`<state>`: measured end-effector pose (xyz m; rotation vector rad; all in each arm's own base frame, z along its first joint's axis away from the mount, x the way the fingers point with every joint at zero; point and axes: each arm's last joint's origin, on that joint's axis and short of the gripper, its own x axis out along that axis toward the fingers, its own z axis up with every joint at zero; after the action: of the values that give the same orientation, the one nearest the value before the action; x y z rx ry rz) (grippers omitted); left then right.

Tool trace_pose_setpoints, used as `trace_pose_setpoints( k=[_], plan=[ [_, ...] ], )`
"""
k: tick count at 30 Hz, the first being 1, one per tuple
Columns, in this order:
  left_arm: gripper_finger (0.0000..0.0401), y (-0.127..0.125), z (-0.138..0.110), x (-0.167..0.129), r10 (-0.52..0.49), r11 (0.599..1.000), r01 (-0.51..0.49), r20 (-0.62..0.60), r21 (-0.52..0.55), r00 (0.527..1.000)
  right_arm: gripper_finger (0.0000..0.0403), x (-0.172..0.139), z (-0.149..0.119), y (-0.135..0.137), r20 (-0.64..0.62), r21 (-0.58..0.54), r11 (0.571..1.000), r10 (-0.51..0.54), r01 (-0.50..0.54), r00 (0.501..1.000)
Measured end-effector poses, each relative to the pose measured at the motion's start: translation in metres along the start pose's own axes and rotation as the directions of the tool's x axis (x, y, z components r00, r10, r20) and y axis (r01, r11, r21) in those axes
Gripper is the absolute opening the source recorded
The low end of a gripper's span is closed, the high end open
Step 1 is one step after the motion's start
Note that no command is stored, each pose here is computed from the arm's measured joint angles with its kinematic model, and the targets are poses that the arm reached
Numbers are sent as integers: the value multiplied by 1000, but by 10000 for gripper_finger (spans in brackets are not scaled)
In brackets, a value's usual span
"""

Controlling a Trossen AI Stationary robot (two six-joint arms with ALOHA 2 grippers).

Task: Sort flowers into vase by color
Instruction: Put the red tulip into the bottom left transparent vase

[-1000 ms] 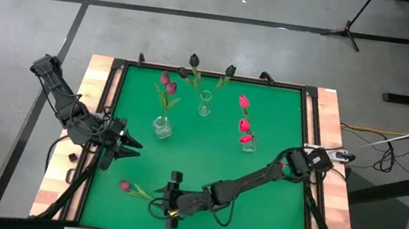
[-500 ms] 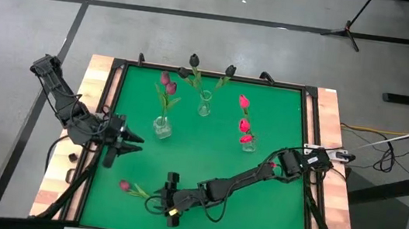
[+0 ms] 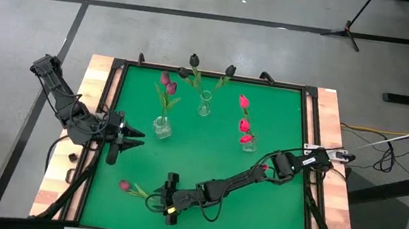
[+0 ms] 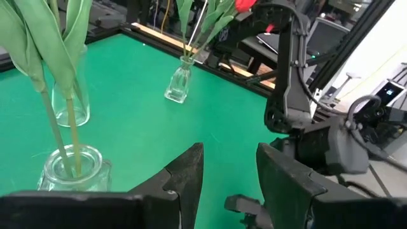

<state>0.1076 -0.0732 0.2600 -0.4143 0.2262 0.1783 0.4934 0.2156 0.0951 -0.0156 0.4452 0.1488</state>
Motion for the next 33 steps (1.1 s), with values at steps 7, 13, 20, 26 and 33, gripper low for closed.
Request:
trace_pose_setpoints(
  k=[7, 13, 20, 26, 33],
  plan=[
    [141, 0, 0, 0, 0, 1000, 0, 0, -1, 1000, 242, 3, -11, -1, -61, 13, 999, -44, 45, 997],
    [141, 0, 0, 0, -1, 1000, 1, 0, 1, 1000, 171, 1, -14, -3, -110, 73, 992, -94, 102, 990],
    [141, 0, 0, 0, -1, 1000, 1, 0, 2, 1000, 40, 0, -13, -5, -124, 146, 980, -114, 132, 986],
    [141, 0, 0, 0, -1, 1000, 1, 0, 2, 1000, 23, -1, -12, -6, -121, 176, 973, -132, 152, 984],
    [141, 0, 0, 0, -2, 1000, 2, 0, 1, 1000, 9, -9, -1, -6, -124, 190, 967, -145, 167, 982]
  ],
)
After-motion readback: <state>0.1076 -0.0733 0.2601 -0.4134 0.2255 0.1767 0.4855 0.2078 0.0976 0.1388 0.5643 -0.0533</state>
